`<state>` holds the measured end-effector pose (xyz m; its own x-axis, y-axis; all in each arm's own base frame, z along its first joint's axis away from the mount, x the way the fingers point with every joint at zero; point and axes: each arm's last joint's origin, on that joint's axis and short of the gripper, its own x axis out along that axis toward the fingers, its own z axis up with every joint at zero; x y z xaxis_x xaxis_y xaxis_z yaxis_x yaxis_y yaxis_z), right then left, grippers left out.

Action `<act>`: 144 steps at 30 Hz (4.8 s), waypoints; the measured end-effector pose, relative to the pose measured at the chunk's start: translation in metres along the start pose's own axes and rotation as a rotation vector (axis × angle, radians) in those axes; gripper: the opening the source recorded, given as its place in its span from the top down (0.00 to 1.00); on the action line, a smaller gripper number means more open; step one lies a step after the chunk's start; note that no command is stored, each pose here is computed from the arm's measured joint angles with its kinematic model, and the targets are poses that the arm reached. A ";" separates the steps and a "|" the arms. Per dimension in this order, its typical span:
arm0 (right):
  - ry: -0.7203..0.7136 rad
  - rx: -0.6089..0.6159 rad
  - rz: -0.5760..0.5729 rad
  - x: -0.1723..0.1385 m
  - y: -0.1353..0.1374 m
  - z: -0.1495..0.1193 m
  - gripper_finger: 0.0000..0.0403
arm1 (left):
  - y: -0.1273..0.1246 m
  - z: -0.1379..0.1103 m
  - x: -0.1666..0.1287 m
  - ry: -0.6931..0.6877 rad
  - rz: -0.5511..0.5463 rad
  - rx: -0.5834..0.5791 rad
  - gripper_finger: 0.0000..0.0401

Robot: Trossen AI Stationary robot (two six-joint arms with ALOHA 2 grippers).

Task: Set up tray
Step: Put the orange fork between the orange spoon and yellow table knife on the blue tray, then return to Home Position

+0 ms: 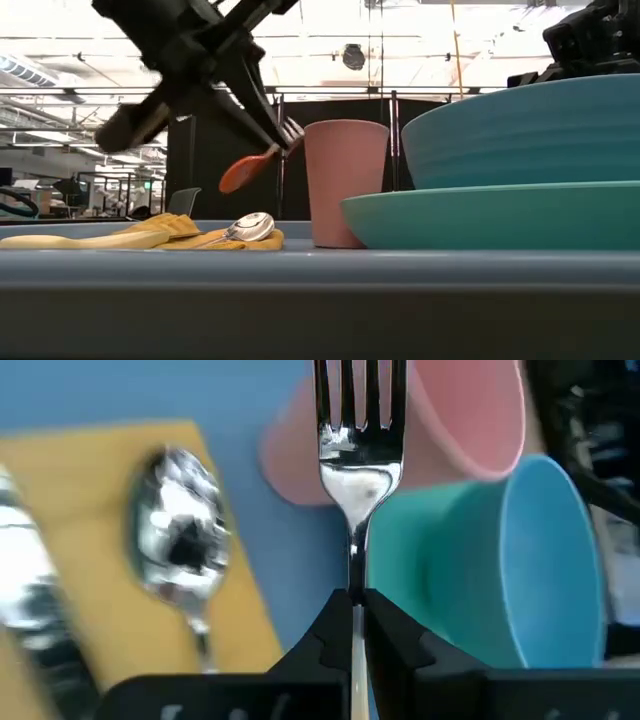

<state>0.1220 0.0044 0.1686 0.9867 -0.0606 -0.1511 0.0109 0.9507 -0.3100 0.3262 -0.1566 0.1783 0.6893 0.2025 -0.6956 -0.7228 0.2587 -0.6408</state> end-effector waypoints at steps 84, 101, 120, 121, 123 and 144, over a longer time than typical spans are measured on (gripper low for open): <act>-0.031 0.005 0.047 0.000 0.001 0.002 1.00 | 0.005 -0.005 -0.001 0.192 0.341 0.026 0.83; -0.038 0.024 0.045 0.000 0.001 0.003 1.00 | 0.000 -0.029 -0.019 0.248 0.246 0.110 0.83; -0.037 0.028 0.045 0.000 0.001 0.003 1.00 | 0.002 -0.038 -0.009 0.303 0.223 0.198 0.99; -0.037 0.028 0.046 0.000 0.001 0.003 1.00 | 0.003 -0.040 -0.010 0.318 0.232 0.200 0.99; -0.037 0.028 0.045 0.000 0.001 0.003 1.00 | 0.003 -0.044 -0.013 0.349 0.230 0.193 0.99; -0.022 0.027 0.047 0.000 0.001 0.001 1.00 | 0.012 -0.072 -0.037 0.379 0.241 0.168 0.98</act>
<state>0.1221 0.0060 0.1693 0.9894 -0.0091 -0.1446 -0.0317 0.9602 -0.2776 0.2884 -0.2292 0.1730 0.4137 -0.0756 -0.9073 -0.8199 0.4024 -0.4073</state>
